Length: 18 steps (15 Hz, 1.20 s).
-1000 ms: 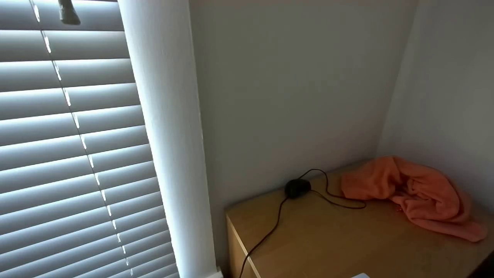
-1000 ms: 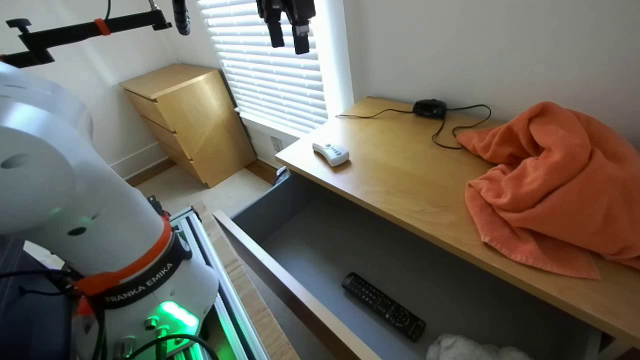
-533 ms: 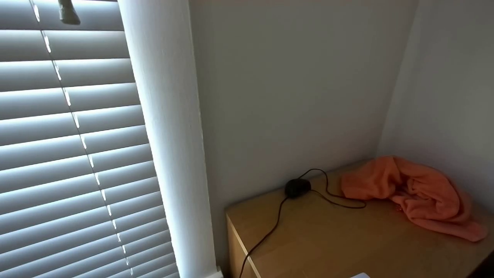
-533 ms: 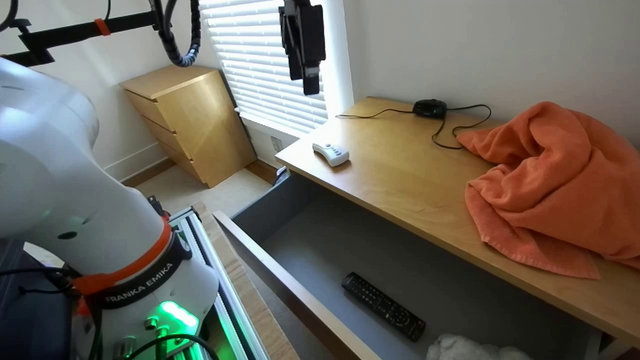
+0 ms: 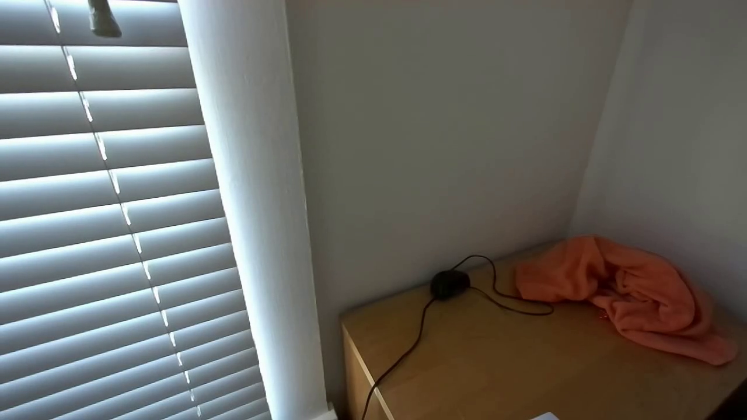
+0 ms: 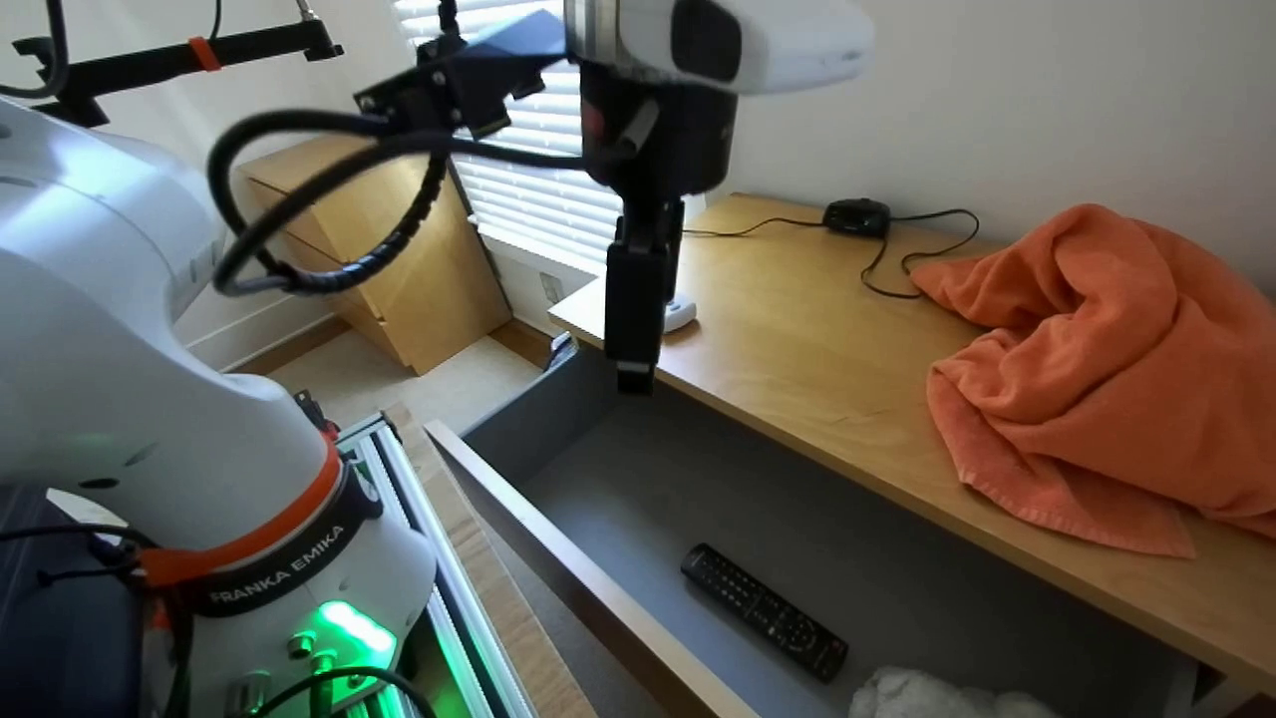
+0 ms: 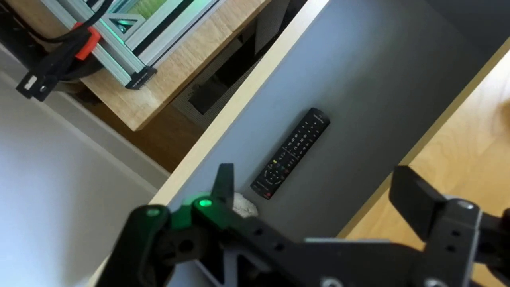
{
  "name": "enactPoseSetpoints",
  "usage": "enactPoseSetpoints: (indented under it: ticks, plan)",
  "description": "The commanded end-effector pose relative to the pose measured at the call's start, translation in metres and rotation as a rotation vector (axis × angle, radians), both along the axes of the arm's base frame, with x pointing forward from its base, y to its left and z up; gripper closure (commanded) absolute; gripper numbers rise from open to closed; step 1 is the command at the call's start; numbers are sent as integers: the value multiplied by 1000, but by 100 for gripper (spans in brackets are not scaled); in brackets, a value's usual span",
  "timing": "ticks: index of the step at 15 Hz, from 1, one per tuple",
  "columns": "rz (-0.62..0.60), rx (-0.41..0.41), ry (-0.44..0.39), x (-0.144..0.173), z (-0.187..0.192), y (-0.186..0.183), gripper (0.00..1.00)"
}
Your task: Remove the remote controller from the opened drawer and put it on the counter top pointing forward
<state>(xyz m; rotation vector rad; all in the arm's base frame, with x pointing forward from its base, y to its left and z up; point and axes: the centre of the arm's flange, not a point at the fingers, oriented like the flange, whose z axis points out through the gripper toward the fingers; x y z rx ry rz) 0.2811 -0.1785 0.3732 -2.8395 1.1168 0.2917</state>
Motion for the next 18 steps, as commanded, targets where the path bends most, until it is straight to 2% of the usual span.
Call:
enactPoseSetpoints:
  ticks: [1,4,5,10,17,18]
  plan:
    - [-18,7,4,-2,-5,-6,0]
    - [-24,11,15,-1,-10,-7,0]
    - [-59,4,45,5,-22,-16,0]
    - [-132,74,167,6,-89,-50,0]
    - [-159,90,210,-5,-179,-88,0]
    - [-158,68,201,-12,-153,-70,0]
